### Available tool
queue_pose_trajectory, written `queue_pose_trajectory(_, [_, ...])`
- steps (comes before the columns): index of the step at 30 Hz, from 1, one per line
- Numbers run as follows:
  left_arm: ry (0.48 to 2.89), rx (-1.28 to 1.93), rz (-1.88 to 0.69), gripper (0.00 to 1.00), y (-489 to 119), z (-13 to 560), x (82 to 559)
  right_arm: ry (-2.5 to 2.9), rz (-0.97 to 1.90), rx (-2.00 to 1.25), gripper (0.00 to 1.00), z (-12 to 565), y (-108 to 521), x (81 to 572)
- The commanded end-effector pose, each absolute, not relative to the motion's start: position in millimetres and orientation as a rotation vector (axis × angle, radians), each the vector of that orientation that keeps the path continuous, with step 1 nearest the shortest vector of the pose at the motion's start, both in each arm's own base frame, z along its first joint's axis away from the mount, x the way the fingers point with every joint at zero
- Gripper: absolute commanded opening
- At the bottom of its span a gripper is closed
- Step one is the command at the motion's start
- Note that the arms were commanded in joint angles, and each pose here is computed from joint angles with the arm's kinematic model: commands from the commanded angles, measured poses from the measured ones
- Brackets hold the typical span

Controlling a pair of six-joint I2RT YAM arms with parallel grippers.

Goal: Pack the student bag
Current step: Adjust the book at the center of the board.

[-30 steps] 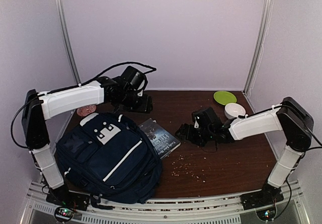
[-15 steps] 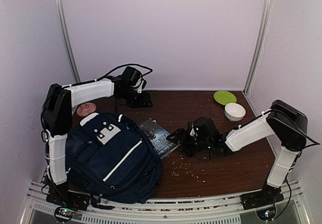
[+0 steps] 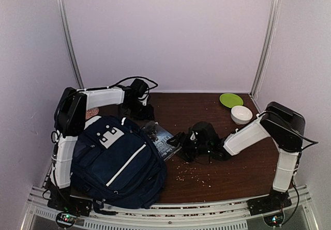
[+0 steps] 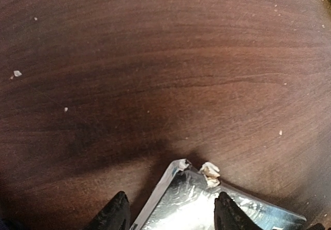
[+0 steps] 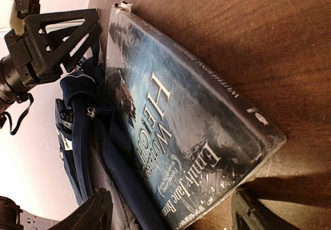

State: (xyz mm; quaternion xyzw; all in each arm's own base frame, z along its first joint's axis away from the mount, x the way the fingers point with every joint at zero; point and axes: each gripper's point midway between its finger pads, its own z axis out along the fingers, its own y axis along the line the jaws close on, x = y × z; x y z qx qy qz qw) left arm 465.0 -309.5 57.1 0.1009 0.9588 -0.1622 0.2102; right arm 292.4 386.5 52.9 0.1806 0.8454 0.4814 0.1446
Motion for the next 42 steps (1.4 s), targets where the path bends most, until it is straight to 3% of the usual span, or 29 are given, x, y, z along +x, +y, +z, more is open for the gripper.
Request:
queue_pose_trajectory(1, [2.693,0.317,-0.506,0.91,-310.9,43.4,470.1,2.425,1.415,0.537,0.79,51.6,395.2,297.1])
queue_pose_trajectory(8, [2.753,0.404,-0.746,0.8,-339.1,19.5,449.8,2.403,1.404,0.57,0.78,52.4,386.0,307.2])
queue_pose_trajectory(14, [2.7,0.481,-0.928,0.71,-375.2,39.4,432.3,2.36,1.373,0.603,0.78,60.0,358.9,319.3])
queue_pose_trajectory(29, [2.558,0.552,-1.271,0.67,-485.4,81.4,375.6,2.323,1.088,0.614,0.78,64.1,241.6,331.9])
queue_pose_trajectory(34, [2.574,0.62,-1.241,0.66,-497.0,83.6,346.4,2.362,1.006,0.524,0.78,72.2,231.6,333.7])
queue_pose_trajectory(38, [2.542,0.499,-1.002,0.63,-456.3,94.1,348.1,2.386,0.91,0.455,0.79,78.2,216.7,320.5])
queue_pose_trajectory(42, [2.485,0.455,-0.955,0.66,-437.1,118.5,341.2,2.41,0.838,0.407,0.82,79.7,201.4,302.2])
